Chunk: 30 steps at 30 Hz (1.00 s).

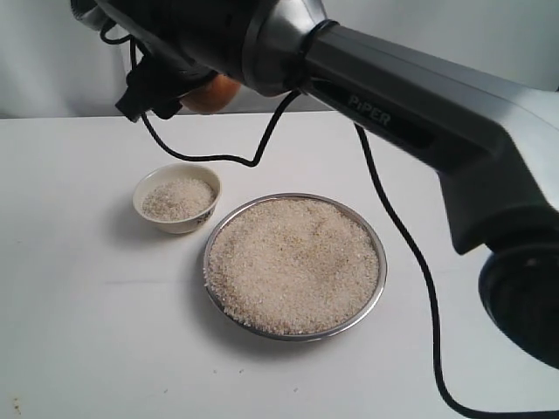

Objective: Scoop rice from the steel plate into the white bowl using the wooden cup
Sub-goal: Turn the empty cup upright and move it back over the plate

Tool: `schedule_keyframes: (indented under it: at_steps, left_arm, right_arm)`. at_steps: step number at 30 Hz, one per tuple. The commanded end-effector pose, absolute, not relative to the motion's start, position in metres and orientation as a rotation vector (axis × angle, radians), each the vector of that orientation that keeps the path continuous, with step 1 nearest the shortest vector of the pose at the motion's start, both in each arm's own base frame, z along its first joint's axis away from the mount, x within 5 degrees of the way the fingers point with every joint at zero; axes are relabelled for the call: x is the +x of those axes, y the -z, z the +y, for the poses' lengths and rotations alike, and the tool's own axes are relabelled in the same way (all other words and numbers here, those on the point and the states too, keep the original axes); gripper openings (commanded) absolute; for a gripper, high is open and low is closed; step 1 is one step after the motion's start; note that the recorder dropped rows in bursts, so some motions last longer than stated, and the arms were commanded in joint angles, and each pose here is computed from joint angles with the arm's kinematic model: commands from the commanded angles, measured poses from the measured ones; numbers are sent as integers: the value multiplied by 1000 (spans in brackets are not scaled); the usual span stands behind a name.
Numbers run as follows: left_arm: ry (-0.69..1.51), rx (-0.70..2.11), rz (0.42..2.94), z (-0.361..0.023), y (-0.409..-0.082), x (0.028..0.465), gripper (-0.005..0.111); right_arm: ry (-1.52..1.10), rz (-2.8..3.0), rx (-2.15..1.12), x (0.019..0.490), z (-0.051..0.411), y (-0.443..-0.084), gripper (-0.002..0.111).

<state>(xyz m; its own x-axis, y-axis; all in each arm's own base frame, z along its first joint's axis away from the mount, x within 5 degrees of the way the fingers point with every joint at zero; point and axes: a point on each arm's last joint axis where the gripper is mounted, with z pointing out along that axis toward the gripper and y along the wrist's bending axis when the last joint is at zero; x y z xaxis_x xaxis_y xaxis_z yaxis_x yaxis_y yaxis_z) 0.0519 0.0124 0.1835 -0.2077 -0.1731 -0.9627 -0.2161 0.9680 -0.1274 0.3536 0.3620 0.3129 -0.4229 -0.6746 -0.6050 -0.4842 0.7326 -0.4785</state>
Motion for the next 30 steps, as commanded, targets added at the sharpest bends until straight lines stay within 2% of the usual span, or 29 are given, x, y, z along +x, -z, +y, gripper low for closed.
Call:
schedule_keyframes:
  at_steps: [1,6,14,18,22,30]
  left_arm:
    - [-33,-290,1791,12,-183,53,0]
    - [-33,-290,1791,12,-183,53,0]
    - [-33,-290,1791,12,-183,53,0]
    - [-33,-290,1791,12,-183,53,0]
    - [-33,-290,1791,12,-183,53,0]
    - [-33,-290,1791,12,-183,53,0]
  right_arm:
    - [370,2176,-812,344,343,-334,0]
    - [384,2178,-810,340,332,-342,0]
    - [452,2233,-895,334,292,-318,0]
    - [425,2206,-935,339,268,-300,0]
    - [533,2122,-1057,348,254,-278,0]
    - [775,1945,-1515,365,264,-222,0]
